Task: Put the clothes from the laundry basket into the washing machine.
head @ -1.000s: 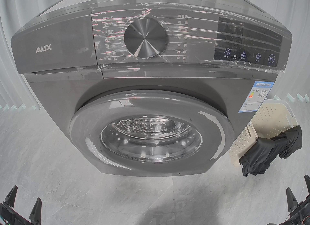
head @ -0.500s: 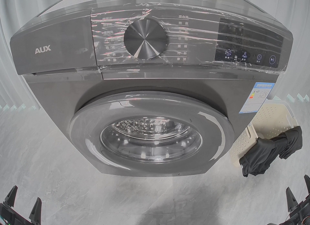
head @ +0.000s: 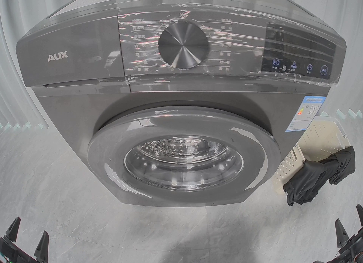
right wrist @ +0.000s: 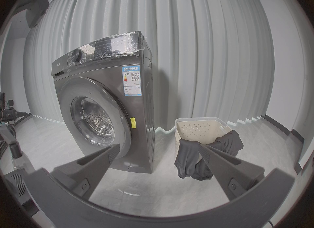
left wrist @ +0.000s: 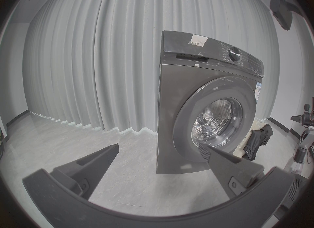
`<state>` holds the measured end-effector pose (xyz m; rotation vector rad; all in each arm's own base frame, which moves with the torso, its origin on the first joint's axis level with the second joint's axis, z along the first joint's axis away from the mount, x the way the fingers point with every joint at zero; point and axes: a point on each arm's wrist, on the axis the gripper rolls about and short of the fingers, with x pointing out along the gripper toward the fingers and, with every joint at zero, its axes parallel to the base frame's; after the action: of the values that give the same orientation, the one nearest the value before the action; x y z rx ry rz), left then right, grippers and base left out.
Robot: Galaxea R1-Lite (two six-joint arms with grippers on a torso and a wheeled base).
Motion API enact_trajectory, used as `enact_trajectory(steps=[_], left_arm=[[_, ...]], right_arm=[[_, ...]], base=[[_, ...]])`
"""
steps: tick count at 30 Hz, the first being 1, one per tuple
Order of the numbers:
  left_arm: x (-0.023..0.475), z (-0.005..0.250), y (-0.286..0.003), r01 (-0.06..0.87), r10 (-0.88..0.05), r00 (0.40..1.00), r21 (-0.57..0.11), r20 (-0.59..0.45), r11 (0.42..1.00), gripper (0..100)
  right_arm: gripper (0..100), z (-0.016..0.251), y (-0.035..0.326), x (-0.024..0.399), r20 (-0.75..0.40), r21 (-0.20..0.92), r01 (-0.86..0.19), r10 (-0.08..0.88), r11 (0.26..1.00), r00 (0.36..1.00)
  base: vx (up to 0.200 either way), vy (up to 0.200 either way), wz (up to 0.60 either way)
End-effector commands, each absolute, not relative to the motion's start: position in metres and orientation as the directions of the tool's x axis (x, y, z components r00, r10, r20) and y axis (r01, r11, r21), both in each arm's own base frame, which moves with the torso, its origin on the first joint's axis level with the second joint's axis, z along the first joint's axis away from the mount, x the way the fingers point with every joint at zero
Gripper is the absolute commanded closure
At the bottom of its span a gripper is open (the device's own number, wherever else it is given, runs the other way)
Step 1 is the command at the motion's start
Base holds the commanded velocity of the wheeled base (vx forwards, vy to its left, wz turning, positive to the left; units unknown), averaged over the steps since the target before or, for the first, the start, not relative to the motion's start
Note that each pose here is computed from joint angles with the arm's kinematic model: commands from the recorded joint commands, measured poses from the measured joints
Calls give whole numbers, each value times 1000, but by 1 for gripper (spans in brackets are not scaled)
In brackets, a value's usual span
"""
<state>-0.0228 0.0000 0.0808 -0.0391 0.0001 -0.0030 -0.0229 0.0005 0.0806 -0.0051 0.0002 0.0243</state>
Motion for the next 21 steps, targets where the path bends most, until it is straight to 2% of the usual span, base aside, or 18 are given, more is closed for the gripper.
enact_trajectory(steps=[1, 11, 14, 15, 16, 20, 21], left_arm=[[-23, 76, 0, 3, -3, 1000, -40, 0, 999, 0], [-23, 76, 0, 3, -3, 1000, -37, 0, 999, 0], [-23, 76, 0, 3, -3, 1000, -37, 0, 999, 0], [-23, 76, 0, 3, -3, 1000, -37, 0, 999, 0], [-23, 76, 0, 3, -3, 1000, -34, 0, 999, 0], [-23, 76, 0, 2, -2, 1000, -35, 0, 999, 0], [-23, 76, 0, 2, -2, 1000, -35, 0, 999, 0]], right_arm=[[0, 75, 1, -23, -2, -5, -26, 26, 1000, 1000], [0, 77, 1, -23, 14, 0, -29, 29, 1000, 999], [0, 114, 1, -34, 166, 22, -78, 73, 997, 983], [0, 114, 1, -34, 166, 22, -78, 73, 997, 983], [0, 138, 2, -39, 190, 39, -118, 109, 992, 976], [0, 148, 4, -26, 90, 38, -207, 203, 978, 975], [0, 149, 6, -18, 37, 44, -255, 253, 966, 967]], base=[[0, 0, 0], [0, 0, 0], [0, 0, 0], [0, 0, 0], [0, 0, 0], [0, 0, 0], [0, 0, 0]])
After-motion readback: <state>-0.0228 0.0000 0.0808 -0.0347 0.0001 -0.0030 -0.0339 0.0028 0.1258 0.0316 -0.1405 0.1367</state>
